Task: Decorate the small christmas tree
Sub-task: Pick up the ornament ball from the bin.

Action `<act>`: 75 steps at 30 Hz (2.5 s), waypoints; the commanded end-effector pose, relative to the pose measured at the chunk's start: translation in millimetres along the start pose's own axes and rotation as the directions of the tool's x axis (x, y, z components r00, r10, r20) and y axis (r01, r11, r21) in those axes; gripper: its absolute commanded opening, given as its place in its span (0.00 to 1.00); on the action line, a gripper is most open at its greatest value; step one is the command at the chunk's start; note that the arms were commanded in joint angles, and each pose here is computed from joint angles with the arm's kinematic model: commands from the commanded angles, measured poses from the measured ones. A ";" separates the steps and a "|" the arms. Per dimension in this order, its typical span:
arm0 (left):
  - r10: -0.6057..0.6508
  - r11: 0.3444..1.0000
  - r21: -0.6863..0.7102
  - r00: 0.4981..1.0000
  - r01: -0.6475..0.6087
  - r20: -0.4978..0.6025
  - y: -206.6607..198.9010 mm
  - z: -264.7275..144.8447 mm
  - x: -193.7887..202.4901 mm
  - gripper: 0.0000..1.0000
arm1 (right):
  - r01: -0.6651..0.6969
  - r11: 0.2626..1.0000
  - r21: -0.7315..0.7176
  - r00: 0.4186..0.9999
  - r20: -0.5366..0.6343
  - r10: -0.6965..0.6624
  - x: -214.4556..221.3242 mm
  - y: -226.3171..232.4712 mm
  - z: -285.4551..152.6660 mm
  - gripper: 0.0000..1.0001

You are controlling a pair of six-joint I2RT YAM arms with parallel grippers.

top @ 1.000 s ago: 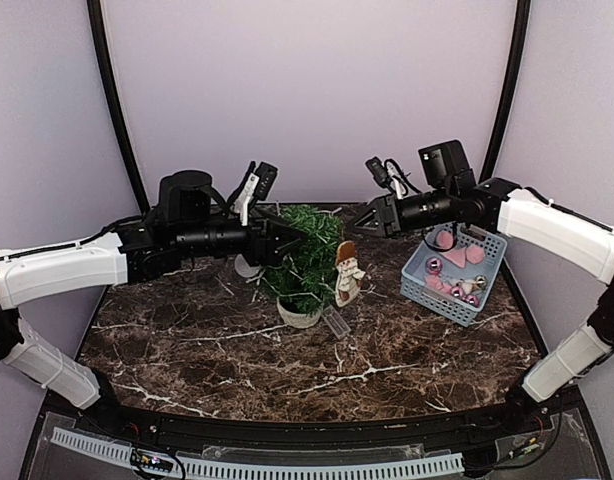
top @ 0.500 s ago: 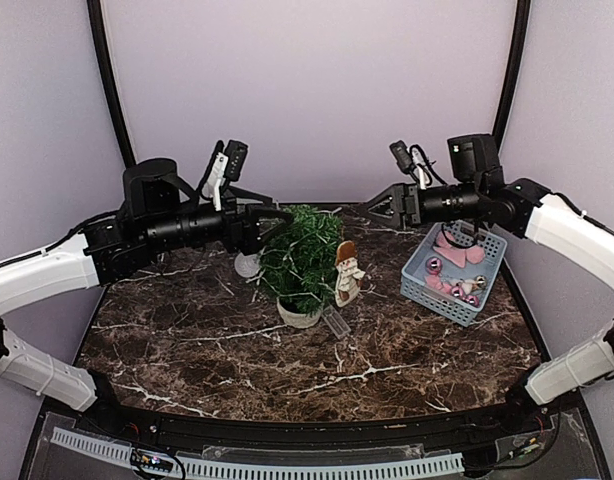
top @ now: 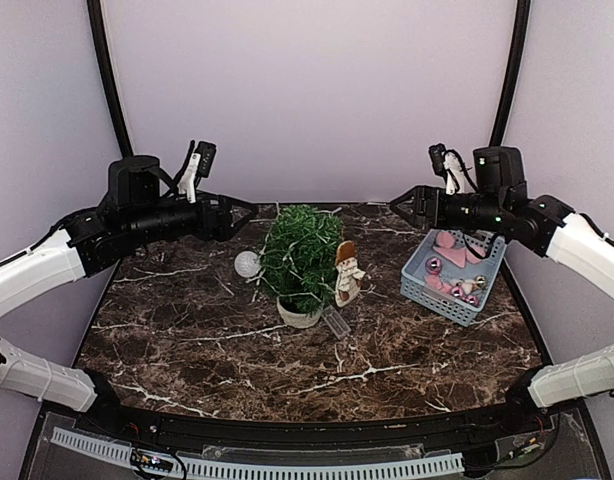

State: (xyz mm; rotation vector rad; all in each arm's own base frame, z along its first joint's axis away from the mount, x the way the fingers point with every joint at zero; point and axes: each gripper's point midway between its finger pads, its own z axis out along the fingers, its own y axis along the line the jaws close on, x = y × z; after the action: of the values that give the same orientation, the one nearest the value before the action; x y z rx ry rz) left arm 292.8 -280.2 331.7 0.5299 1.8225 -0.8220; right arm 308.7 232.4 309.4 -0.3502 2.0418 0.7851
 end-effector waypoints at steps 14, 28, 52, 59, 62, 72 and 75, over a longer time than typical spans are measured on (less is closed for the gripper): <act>-0.079 0.965 -0.253 0.997 0.074 -0.012 86.7 -59.8 40.9 0.88 | -0.144 0.847 0.512 0.986 0.002 0.167 37.3 -186.6 6.5 0.85; 0.157 0.918 -0.368 0.988 -0.151 -0.015 110.6 -63.1 11.1 0.88 | -0.132 0.771 0.623 0.956 -0.127 0.266 93.3 -270.6 62.6 0.81; 0.180 0.916 -0.371 0.983 -0.152 0.041 115.1 -65.3 15.4 0.88 | -0.086 0.732 0.676 0.936 -0.198 0.293 120.2 -300.4 102.4 0.69; 0.180 0.917 -0.369 0.983 -0.152 0.042 114.6 -65.6 15.1 0.88 | -0.075 0.732 0.677 0.933 -0.211 0.291 124.4 -298.2 106.5 0.63; 0.180 0.917 -0.368 0.983 -0.153 0.042 114.4 -65.4 15.2 0.88 | -0.073 0.730 0.679 0.933 -0.213 0.291 125.2 -298.3 105.9 0.61; 0.181 0.919 -0.363 0.982 -0.152 0.047 112.9 -66.1 13.8 0.88 | -0.071 0.725 0.685 0.928 -0.220 0.299 131.7 -297.4 102.8 0.59; 0.180 0.920 -0.361 0.983 -0.151 0.048 112.4 -66.4 13.9 0.88 | -0.069 0.723 0.688 0.927 -0.223 0.301 133.1 -297.3 101.0 0.56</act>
State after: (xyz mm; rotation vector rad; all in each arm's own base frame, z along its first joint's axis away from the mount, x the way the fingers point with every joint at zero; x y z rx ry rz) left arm 325.4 -158.0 291.6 0.4021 1.8166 -0.3750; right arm 451.0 79.3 39.5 0.1598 2.5545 0.0575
